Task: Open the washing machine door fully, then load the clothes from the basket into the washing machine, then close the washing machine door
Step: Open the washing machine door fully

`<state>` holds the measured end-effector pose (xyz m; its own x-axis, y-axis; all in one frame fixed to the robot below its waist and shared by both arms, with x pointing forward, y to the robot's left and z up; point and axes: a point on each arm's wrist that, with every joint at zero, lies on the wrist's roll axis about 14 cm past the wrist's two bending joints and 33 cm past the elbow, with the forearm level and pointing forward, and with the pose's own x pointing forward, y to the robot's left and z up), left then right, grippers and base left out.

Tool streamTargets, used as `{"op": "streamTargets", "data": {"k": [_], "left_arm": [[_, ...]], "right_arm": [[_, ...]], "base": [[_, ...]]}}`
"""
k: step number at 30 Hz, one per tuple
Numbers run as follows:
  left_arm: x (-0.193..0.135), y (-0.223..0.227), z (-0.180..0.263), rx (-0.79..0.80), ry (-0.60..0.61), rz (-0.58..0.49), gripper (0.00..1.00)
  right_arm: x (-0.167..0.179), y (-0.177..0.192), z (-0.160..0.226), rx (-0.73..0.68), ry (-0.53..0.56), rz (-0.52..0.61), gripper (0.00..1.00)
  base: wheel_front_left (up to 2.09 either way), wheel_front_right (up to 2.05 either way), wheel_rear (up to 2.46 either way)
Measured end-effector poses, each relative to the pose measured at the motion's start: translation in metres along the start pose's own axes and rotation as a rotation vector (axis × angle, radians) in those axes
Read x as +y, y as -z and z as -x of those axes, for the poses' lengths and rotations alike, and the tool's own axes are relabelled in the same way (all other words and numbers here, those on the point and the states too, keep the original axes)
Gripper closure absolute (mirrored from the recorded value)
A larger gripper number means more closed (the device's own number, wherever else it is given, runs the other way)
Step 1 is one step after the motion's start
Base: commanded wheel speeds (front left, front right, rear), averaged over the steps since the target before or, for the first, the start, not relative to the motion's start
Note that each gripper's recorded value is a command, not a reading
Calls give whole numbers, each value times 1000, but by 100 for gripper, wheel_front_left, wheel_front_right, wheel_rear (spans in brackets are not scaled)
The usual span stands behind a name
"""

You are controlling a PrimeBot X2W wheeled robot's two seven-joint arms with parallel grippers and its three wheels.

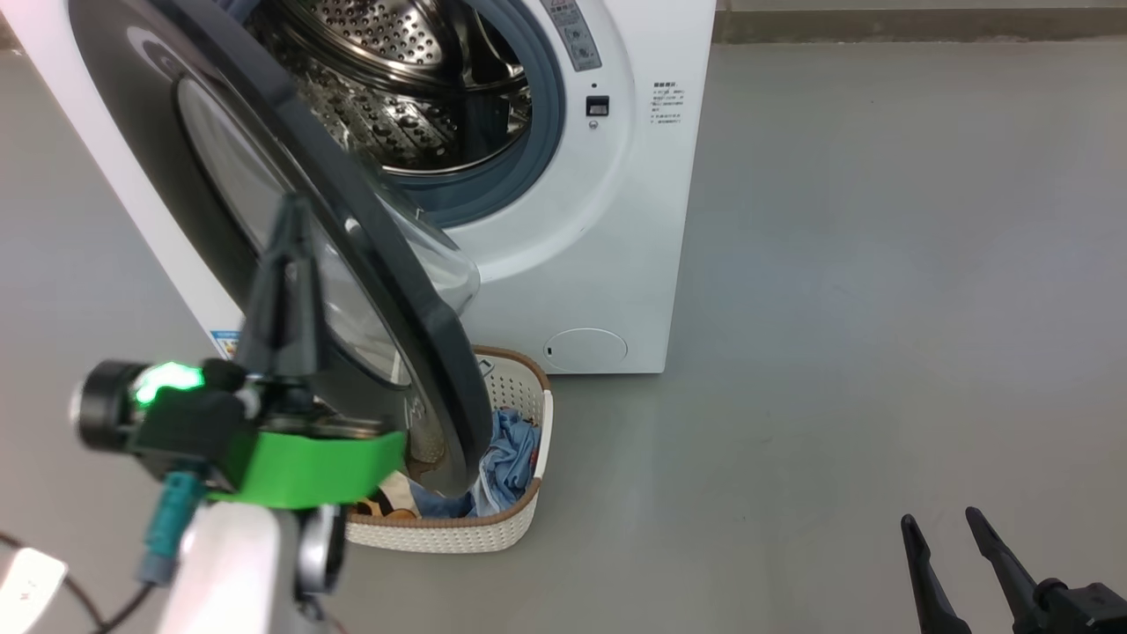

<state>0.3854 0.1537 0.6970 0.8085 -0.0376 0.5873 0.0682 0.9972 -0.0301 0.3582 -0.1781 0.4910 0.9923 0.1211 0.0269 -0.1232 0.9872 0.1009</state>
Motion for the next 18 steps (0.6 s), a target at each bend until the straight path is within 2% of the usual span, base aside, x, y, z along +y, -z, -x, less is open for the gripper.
{"op": "streamTargets", "data": {"k": [4,9,14,18], "left_arm": [[-39,-14,-2,-39,116,46,100],[-94,-4,7,60,267,176,100],[-145,29,33,264,404,290,100],[-160,58,48,401,423,321,100]], "right_arm": [[-1,-1,2,-3,3,0,0],[-2,-2,3,-6,7,1,0],[-2,-1,5,-4,10,0,0],[-2,2,7,5,11,-5,0]], "base": [[0,0,0],[0,0,0],[0,0,0],[0,0,0]]}}
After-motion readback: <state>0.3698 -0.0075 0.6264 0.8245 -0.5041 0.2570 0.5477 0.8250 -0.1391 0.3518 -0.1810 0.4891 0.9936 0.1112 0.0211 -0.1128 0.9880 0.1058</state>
